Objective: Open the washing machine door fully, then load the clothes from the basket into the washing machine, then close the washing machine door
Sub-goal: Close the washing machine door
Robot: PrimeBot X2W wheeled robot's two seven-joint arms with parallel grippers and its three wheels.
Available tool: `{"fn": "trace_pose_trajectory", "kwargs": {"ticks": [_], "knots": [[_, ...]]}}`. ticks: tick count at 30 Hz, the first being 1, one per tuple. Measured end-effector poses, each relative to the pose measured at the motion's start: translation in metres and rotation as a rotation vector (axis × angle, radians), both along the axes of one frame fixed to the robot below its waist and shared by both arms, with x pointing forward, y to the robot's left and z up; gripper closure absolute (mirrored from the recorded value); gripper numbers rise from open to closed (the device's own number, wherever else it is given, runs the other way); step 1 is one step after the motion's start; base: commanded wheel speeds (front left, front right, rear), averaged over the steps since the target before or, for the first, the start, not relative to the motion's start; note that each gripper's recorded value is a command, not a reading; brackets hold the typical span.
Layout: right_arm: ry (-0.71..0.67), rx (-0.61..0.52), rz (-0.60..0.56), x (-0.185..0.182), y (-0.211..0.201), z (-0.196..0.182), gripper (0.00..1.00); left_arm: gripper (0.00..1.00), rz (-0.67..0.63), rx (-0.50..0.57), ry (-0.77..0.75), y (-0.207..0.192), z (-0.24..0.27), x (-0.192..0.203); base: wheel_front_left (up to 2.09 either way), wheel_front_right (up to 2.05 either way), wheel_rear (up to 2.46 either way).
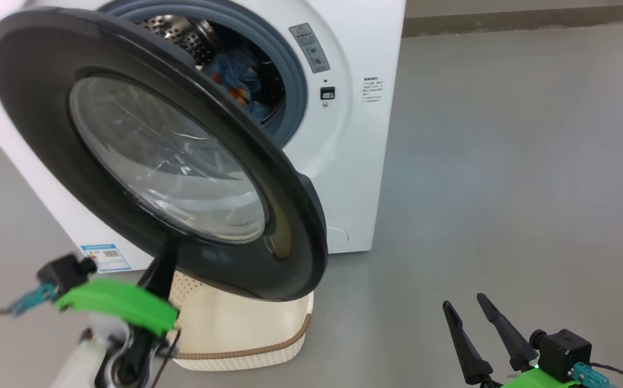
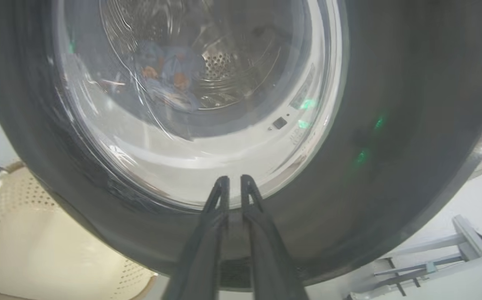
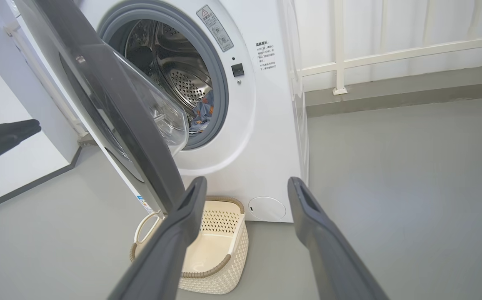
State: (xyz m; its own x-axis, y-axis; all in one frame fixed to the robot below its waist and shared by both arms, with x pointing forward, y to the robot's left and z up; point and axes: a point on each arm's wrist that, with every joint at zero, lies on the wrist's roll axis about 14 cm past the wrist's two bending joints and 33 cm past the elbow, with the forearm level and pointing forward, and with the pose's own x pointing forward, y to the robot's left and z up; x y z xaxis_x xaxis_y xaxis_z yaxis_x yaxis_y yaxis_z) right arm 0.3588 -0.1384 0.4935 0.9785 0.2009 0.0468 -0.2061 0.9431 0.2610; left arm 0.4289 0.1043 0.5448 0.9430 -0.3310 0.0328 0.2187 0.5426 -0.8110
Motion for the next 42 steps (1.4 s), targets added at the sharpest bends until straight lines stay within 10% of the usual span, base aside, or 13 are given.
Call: {"fn": "trace_pose_trajectory", "kwargs": {"ticks": [2, 7, 19, 42], "knots": [[-0.004, 0.001, 0.007, 0.001, 0.002, 0.001, 0.00, 0.00, 0.059, 0.090, -0.034, 0.016, -0.008, -0.007, 0.00, 0.00, 0.00], [-0.029, -0.002, 0.010, 0.004, 0.004, 0.009, 0.00, 0.00, 0.163, 0.387, -0.038, 0.046, -0.046, -0.037, 0.00, 0.00, 0.00], [-0.028, -0.002, -0.016, -0.004, -0.004, 0.008, 0.00, 0.00, 0.437, 0.644, -0.002, 0.107, -0.063, -0.097, 0.00, 0.00, 0.00], [-0.046, 0.001, -0.023, -0.003, -0.003, 0.014, 0.00, 0.00, 0.537, 0.694, -0.001, 0.137, -0.067, -0.130, 0.00, 0.00, 0.00]]}}
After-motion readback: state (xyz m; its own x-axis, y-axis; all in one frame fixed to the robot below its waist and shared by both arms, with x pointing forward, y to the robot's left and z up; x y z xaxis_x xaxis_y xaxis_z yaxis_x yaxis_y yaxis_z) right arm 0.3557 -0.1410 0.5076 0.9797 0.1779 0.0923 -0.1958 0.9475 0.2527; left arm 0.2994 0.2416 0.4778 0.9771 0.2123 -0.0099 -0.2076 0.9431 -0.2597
